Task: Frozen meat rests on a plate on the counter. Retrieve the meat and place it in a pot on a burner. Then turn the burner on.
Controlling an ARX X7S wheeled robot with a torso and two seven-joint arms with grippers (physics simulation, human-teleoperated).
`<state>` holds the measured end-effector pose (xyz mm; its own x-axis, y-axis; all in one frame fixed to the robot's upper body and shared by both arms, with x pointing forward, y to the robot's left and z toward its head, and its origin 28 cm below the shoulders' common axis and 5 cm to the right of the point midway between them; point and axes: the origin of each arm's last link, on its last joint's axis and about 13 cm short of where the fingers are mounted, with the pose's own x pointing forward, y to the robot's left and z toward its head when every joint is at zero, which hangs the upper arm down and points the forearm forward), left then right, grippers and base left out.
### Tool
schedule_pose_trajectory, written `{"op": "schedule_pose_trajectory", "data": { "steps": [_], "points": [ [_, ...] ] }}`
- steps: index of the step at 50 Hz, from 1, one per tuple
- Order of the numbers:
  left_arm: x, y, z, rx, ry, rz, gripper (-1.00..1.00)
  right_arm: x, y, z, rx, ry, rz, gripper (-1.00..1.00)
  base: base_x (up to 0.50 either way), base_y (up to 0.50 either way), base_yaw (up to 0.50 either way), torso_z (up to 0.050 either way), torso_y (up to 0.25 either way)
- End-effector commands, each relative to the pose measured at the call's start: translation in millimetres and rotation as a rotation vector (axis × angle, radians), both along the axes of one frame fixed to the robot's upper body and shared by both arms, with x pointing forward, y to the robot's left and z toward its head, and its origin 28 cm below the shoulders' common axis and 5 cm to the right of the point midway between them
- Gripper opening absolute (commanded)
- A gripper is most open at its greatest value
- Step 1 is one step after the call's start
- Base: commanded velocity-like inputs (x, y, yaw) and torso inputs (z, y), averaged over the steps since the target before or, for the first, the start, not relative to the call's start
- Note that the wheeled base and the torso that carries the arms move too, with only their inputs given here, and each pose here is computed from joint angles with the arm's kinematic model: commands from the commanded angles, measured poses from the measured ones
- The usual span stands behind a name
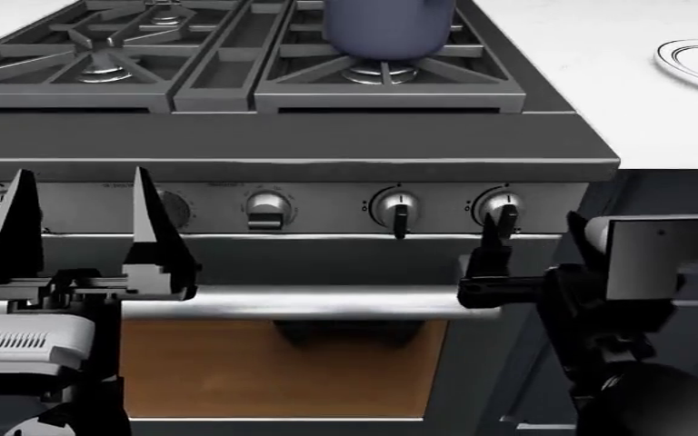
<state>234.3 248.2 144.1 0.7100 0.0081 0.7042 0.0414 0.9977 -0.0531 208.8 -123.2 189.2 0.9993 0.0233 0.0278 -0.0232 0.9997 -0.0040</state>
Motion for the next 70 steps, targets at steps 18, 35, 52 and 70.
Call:
{"op": "schedule_pose_trajectory", "data": {
  "steps": [18, 35, 52, 70],
  "points": [
    [1, 1.1, -1, -0.01, 0.008, 0.0, 1.0, 15, 0.6, -14, -0.039, 0.038, -0.005, 1.0, 0.0, 0.0, 0.0, 0.0, 0.0],
    [3, 0.9, -3, -0.006, 0.017, 0.002, 1.0, 24, 1.1, -21, -0.03, 0.051, 0.002, 1.0, 0.0, 0.0, 0.0, 0.0, 0.0],
    [4, 0.6, -4, -0.001, 0.017, 0.009, 1.0, 29, -0.1, -24, -0.034, 0.059, 0.008, 1.0, 0.0, 0.0, 0.0, 0.0, 0.0],
    [5, 0.5, -5, 0.0, 0.022, 0.009, 1.0, 32, -0.8, -26, -0.033, 0.063, 0.003, 1.0, 0.0, 0.0, 0.0, 0.0, 0.0]
  ]
}}
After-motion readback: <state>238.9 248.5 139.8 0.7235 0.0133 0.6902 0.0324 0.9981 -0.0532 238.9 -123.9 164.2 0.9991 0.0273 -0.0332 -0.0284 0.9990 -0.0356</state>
